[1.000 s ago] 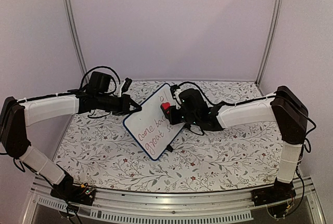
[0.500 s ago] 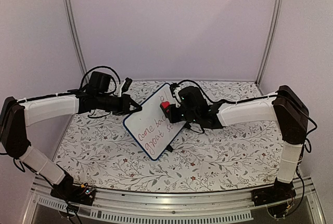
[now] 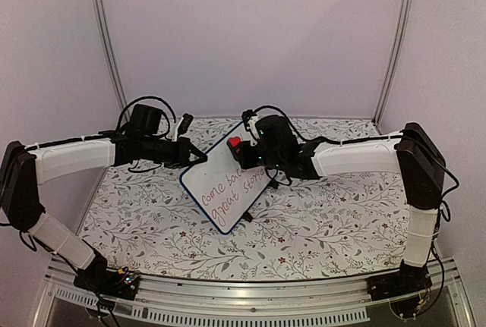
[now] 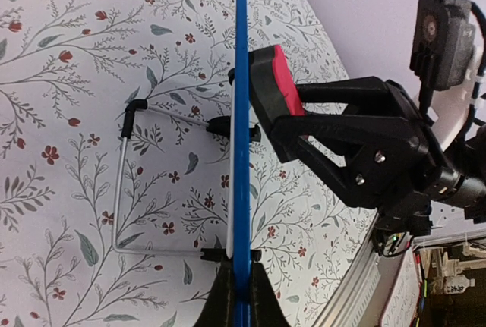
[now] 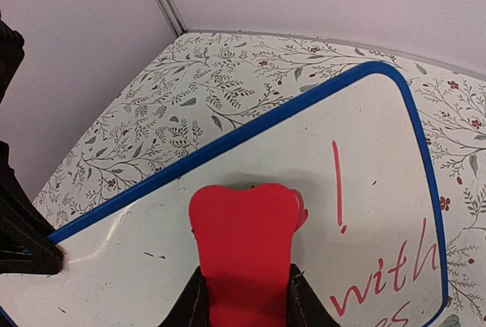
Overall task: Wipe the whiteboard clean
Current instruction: Erase the whiteboard on the whiteboard stand.
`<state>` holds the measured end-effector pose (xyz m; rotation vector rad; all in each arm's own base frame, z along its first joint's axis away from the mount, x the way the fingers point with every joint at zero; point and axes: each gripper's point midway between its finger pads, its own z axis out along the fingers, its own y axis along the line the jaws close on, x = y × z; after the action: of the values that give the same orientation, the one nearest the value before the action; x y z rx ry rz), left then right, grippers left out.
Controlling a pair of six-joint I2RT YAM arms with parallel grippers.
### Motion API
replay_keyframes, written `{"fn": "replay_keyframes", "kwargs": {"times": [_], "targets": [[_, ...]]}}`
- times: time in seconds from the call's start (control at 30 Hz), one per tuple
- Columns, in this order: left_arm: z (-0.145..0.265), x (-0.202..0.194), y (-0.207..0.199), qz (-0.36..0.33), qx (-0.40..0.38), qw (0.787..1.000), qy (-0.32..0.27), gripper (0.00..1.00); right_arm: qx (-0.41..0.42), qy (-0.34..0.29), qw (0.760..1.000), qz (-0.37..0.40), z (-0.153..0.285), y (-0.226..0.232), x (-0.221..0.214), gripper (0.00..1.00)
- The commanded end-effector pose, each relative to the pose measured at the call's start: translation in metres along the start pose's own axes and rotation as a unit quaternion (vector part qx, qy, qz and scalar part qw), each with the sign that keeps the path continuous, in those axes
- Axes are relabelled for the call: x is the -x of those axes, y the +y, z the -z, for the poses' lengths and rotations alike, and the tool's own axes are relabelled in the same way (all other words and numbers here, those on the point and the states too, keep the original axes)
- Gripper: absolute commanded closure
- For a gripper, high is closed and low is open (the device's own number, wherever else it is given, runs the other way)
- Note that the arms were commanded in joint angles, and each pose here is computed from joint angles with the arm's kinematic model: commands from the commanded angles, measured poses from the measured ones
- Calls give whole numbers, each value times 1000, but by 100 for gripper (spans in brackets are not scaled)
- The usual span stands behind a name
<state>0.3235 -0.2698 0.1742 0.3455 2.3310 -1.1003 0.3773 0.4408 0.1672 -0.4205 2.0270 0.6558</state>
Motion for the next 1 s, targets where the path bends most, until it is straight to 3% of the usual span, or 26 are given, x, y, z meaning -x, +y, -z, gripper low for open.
{"fn": "replay_keyframes", "kwargs": {"times": [0.0,0.33,0.97], "targets": [[7,8,-30,-37,-51,998,-13,100,-19,23,1000,4,-6,-17,-20,78],[8,8,-32,-39,-54,998,-14,100,-10,37,999,-15,16,-29,-56,78],[6,6,-34,-43,-57,997,-11,100,-15,-9,1000,-14,-2,-18,-8,77]]}}
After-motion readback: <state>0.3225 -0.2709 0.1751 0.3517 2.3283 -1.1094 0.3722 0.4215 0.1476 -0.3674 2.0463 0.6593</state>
